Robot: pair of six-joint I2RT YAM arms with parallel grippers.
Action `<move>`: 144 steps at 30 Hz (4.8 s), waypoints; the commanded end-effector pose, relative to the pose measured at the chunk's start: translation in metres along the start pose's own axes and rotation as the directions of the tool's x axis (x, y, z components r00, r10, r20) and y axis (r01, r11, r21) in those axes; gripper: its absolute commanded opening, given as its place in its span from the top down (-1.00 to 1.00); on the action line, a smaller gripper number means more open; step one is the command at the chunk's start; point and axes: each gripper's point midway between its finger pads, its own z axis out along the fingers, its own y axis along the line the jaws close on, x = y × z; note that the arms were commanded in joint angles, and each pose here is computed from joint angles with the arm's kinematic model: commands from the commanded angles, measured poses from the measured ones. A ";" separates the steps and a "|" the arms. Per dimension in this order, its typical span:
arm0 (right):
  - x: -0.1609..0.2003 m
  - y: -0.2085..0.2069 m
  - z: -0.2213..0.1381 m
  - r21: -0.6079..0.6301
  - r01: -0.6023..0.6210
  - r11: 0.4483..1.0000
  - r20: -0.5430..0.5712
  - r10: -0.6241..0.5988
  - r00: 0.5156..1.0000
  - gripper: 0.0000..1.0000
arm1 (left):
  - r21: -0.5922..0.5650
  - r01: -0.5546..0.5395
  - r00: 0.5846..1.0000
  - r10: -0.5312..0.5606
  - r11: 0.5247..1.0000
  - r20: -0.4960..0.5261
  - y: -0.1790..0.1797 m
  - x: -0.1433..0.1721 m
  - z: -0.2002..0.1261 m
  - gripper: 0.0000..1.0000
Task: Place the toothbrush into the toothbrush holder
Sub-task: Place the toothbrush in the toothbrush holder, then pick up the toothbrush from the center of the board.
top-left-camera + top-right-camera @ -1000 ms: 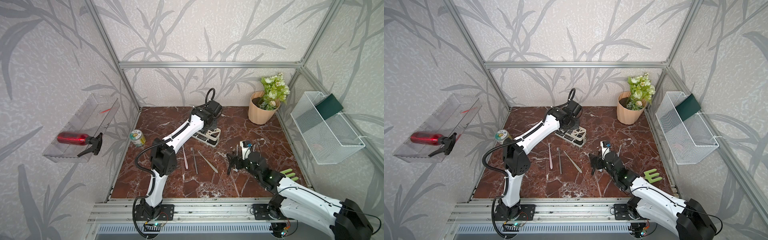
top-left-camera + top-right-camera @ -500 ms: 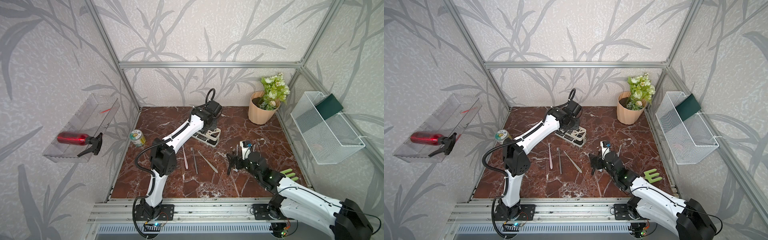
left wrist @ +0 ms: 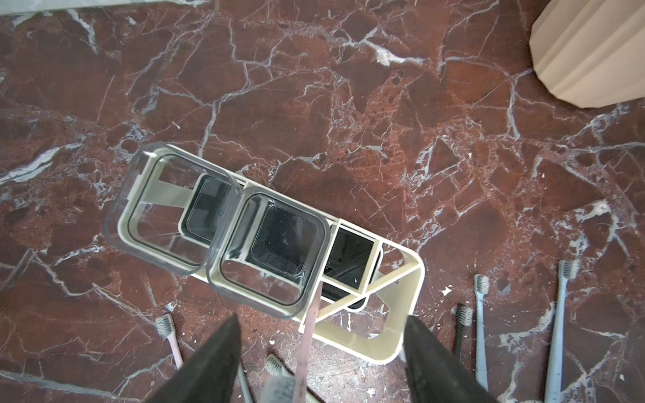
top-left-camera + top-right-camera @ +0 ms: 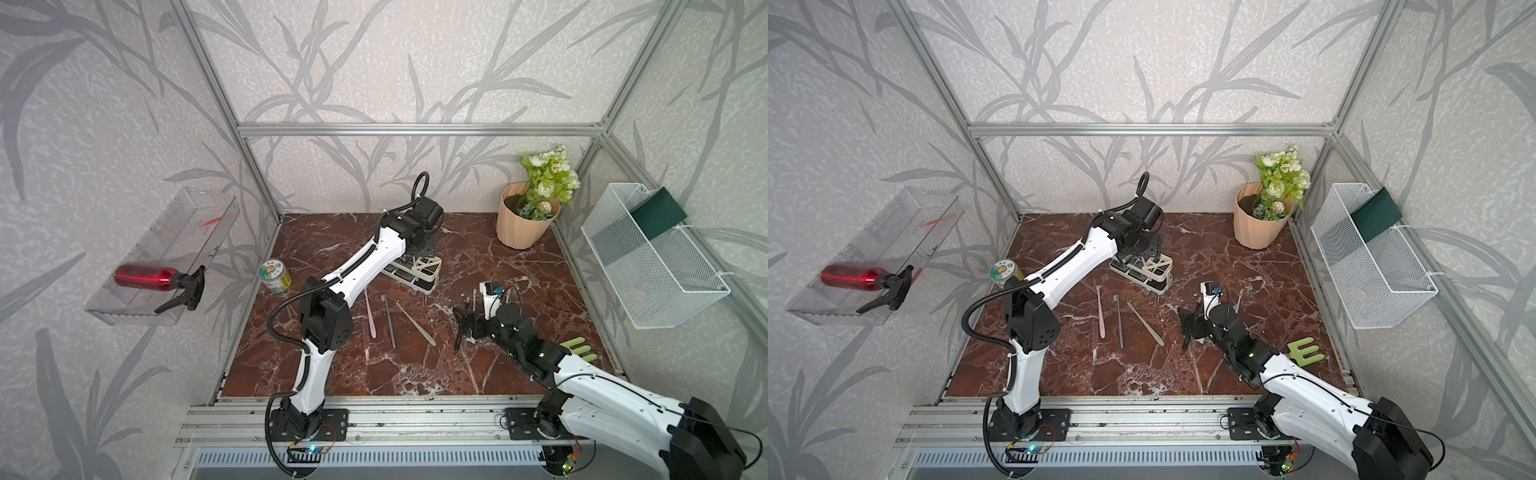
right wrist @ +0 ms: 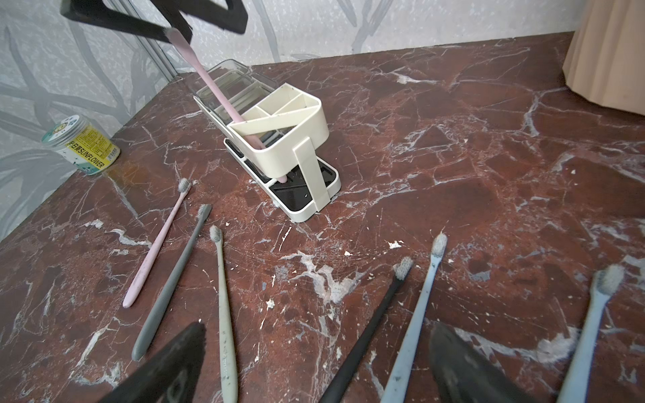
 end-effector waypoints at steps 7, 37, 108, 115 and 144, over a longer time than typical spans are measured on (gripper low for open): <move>-0.020 0.008 -0.003 -0.024 -0.004 1.000 0.051 0.005 0.999 -0.98 | -0.098 0.108 0.987 -0.095 0.989 0.132 0.040 -0.022 -0.071 -0.61; -0.015 0.012 0.002 -0.044 -0.005 0.999 0.024 0.006 1.000 -0.98 | -0.237 0.447 0.883 -0.468 0.863 -0.038 0.170 0.107 0.038 -0.18; -0.001 0.048 0.014 -0.226 0.007 0.974 -0.064 -0.022 0.998 -0.98 | -0.274 0.402 0.874 -0.455 0.874 -0.168 0.186 0.157 0.048 1.00; 0.013 0.085 0.021 -0.394 -0.016 0.919 -0.135 -0.041 0.990 -0.98 | -0.205 0.409 0.882 -0.443 0.889 -0.160 0.163 0.153 0.033 1.00; 0.071 0.176 0.033 -0.657 -0.080 0.749 -0.333 -0.194 0.923 -0.43 | 0.091 0.476 0.879 -0.472 0.875 -0.061 0.068 0.114 -0.019 1.00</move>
